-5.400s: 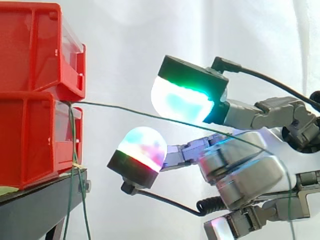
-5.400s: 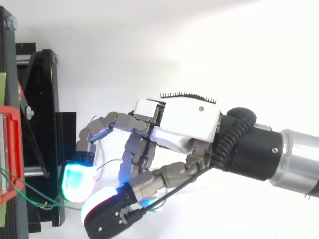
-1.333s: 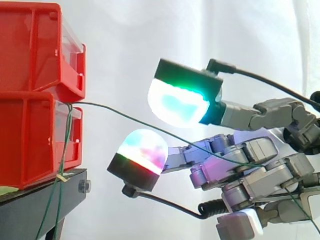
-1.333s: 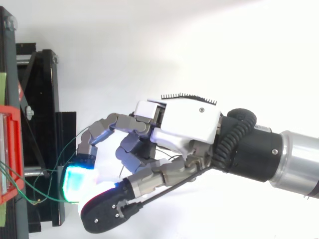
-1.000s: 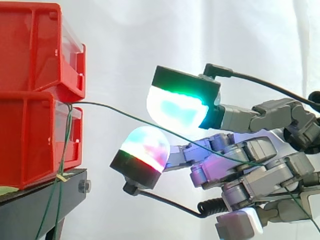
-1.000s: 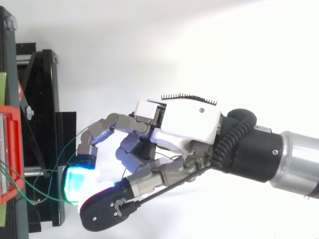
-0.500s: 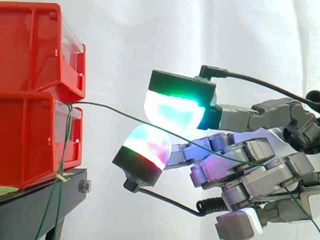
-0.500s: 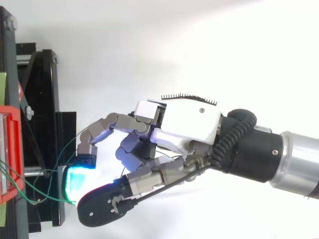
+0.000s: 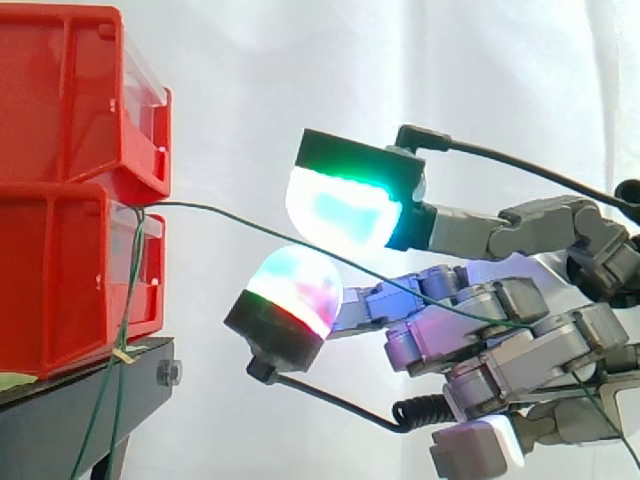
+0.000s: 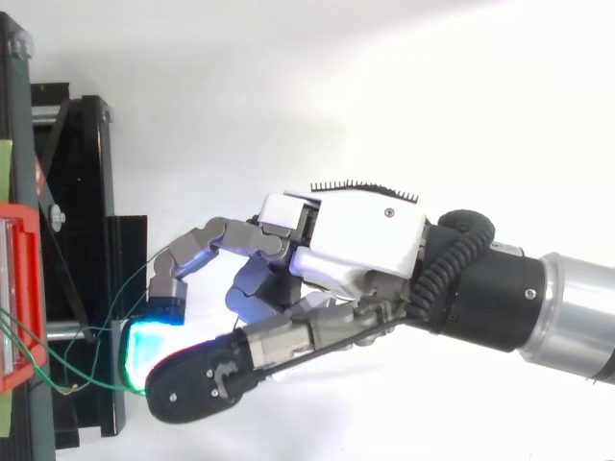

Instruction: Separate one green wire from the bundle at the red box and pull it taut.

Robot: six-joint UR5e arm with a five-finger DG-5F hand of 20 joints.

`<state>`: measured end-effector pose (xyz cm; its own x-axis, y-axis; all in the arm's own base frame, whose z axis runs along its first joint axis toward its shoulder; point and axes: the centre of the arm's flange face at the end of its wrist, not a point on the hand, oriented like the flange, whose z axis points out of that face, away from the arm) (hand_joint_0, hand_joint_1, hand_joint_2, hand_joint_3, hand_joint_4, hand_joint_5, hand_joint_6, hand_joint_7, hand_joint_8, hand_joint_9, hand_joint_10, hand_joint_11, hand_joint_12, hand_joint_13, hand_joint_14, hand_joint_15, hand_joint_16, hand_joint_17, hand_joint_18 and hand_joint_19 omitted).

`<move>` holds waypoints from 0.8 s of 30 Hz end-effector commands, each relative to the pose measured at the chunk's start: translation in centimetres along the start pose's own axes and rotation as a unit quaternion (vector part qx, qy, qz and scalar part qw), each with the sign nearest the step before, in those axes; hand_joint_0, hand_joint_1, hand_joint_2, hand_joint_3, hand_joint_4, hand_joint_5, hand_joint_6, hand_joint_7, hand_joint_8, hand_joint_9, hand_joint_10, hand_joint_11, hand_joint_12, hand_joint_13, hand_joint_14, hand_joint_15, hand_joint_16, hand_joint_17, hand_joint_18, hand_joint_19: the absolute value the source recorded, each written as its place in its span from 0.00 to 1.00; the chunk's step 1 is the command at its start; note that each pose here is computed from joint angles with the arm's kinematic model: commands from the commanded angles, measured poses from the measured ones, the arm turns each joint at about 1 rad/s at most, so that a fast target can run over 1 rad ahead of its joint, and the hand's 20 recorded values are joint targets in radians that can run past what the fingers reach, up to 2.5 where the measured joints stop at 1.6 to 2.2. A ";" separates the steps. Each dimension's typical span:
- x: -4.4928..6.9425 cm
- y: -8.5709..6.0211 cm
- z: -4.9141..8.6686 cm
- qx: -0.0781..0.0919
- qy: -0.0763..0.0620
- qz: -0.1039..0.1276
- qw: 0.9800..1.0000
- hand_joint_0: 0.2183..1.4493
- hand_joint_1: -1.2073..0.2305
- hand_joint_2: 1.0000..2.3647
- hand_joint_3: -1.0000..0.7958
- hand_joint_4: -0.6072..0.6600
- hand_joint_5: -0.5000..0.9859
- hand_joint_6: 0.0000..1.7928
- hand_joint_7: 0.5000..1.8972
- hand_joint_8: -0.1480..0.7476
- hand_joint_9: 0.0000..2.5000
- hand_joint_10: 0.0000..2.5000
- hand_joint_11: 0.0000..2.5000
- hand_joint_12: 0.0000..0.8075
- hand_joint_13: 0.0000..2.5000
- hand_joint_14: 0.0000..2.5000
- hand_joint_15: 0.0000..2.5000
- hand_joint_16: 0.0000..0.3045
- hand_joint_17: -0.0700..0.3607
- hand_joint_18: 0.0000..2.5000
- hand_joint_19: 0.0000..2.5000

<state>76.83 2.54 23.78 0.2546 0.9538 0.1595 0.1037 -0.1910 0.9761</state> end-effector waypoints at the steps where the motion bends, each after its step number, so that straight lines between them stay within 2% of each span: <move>1: 0.0 0.0 0.0 0.000 0.000 0.000 1.000 0.24 0.44 0.00 0.28 0.53 0.19 0.51 0.31 0.43 0.48 1.00 0.51 0.38 0.70 0.50 0.39 0.18 0.45 0.51 0.32; 6: 0.0 0.0 -0.1 0.001 0.001 -0.001 1.000 0.20 0.38 0.00 0.28 0.54 0.19 0.51 0.29 0.44 0.47 1.00 0.47 0.39 0.70 0.51 0.37 0.19 0.47 0.53 0.31; 7: 0.0 -0.1 0.0 0.002 0.001 -0.001 1.000 0.19 0.36 0.00 0.28 0.55 0.19 0.51 0.28 0.45 0.47 1.00 0.45 0.39 0.70 0.54 0.36 0.20 0.47 0.53 0.31; 9: 0.0 0.0 0.0 0.001 0.001 -0.001 1.000 0.18 0.34 0.00 0.28 0.56 0.19 0.51 0.27 0.46 0.47 1.00 0.44 0.40 0.70 0.62 0.31 0.20 0.48 0.54 0.30; 10: 0.1 0.1 0.0 0.000 0.001 -0.001 1.000 0.18 0.34 0.00 0.28 0.57 0.19 0.52 0.26 0.47 0.47 1.00 0.45 0.40 0.69 0.72 0.27 0.20 0.48 0.54 0.31; 11: 0.1 0.0 0.0 0.000 0.001 -0.003 1.000 0.17 0.33 0.00 0.28 0.58 0.19 0.52 0.25 0.47 0.46 1.00 0.44 0.41 0.69 0.75 0.25 0.20 0.48 0.55 0.30; 12: 0.1 0.0 0.0 0.000 0.001 -0.003 1.000 0.16 0.30 0.00 0.28 0.58 0.19 0.52 0.24 0.47 0.45 1.00 0.44 0.41 0.68 0.86 0.21 0.20 0.48 0.56 0.30; 13: 0.0 -0.1 0.0 0.001 0.001 -0.006 1.000 0.16 0.30 0.00 0.28 0.58 0.18 0.52 0.24 0.47 0.45 1.00 0.44 0.40 0.68 0.87 0.20 0.20 0.48 0.56 0.30; 14: 0.1 0.0 0.0 0.000 0.001 -0.005 1.000 0.16 0.27 0.00 0.28 0.58 0.18 0.52 0.23 0.47 0.44 1.00 0.42 0.39 0.67 0.96 0.17 0.20 0.47 0.57 0.31; 19: 0.1 0.0 0.0 0.000 0.001 -0.007 1.000 0.18 0.25 0.00 0.28 0.56 0.18 0.52 0.22 0.45 0.43 1.00 0.42 0.37 0.66 1.00 0.16 0.19 0.46 0.58 0.31; 22: 0.0 -0.1 0.0 0.001 0.001 -0.007 1.000 0.23 0.24 0.00 0.28 0.52 0.18 0.52 0.25 0.42 0.42 1.00 0.45 0.34 0.65 1.00 0.16 0.17 0.43 0.56 0.32; 24: 0.0 -0.1 0.0 0.001 0.001 -0.008 1.000 0.31 0.26 0.00 0.28 0.48 0.18 0.52 0.27 0.39 0.42 1.00 0.47 0.31 0.63 1.00 0.18 0.15 0.41 0.54 0.34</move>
<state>76.82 2.59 23.75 0.2513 0.9568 0.1459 0.1085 -0.1777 0.9781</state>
